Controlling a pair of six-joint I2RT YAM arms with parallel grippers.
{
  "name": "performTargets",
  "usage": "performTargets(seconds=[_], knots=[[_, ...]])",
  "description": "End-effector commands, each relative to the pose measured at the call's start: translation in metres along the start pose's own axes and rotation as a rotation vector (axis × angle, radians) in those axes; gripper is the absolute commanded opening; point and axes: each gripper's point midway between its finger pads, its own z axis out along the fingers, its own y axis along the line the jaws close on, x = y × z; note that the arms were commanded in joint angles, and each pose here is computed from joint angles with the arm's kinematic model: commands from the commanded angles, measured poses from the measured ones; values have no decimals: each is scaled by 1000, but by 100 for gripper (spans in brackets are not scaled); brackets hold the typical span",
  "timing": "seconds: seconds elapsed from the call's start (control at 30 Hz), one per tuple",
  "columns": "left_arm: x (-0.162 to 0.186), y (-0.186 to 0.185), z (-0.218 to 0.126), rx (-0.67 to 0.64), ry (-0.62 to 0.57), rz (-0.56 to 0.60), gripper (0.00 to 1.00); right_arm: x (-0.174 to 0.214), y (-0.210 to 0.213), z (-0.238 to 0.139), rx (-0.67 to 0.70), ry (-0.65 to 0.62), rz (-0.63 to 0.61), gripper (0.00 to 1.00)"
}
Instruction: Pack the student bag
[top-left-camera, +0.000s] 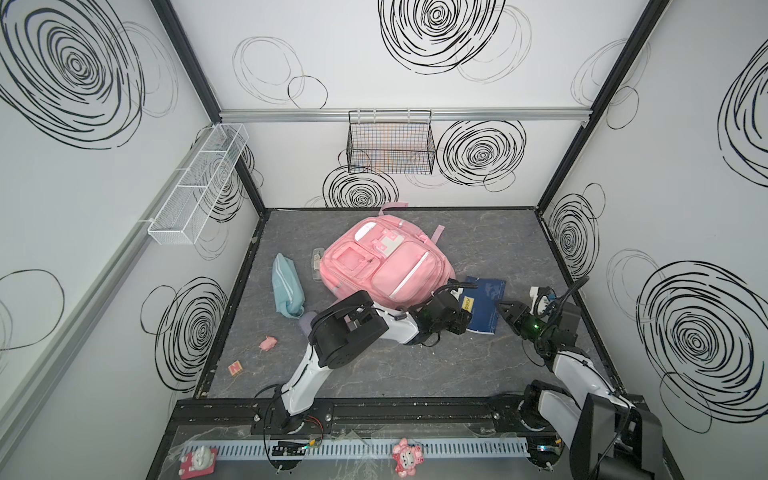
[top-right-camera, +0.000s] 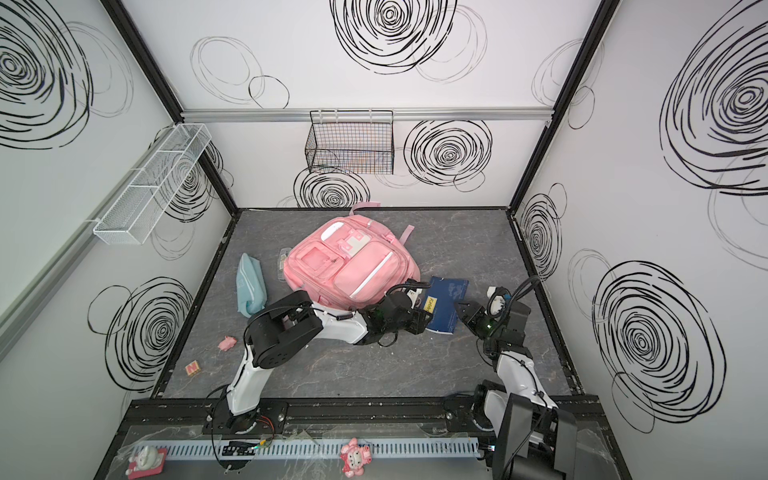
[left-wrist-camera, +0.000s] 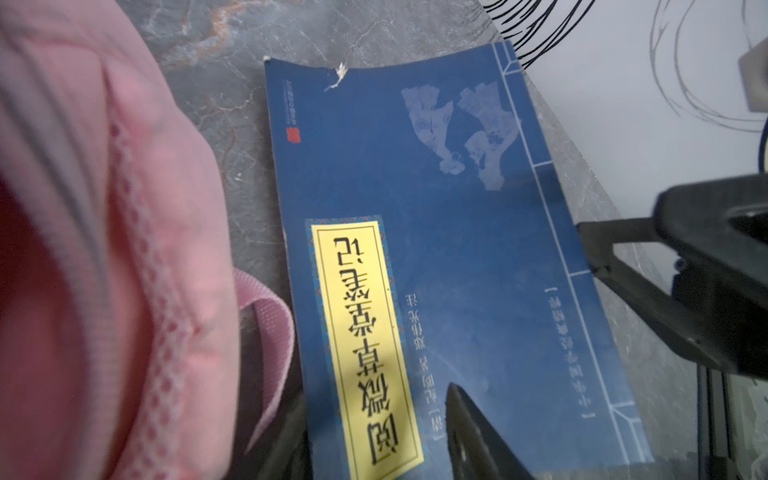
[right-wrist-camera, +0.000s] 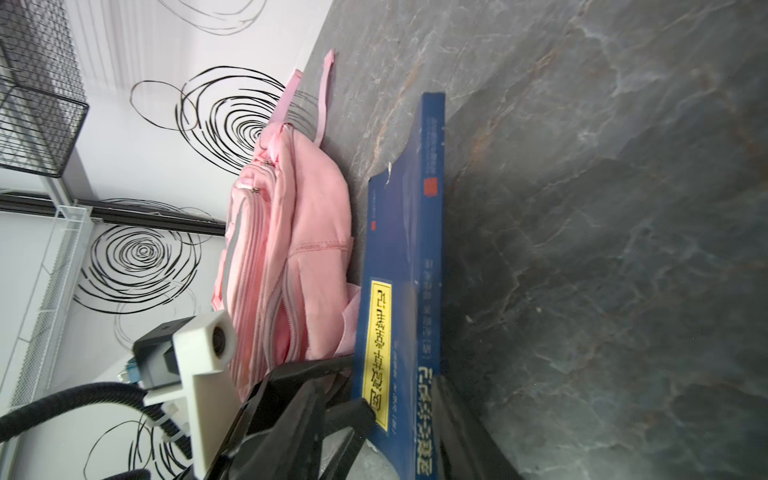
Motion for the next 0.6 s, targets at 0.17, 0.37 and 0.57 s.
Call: performTargets(seconds=[0.17, 0.37, 0.57], knots=[[59, 18, 10, -3, 169, -49, 55, 33, -12, 5, -7, 97, 93, 51], [58, 14, 12, 19, 168, -70, 55, 45, -5, 13, -81, 183, 162, 49], [61, 14, 13, 26, 172, -81, 55, 48, 12, 15, -174, 235, 163, 45]])
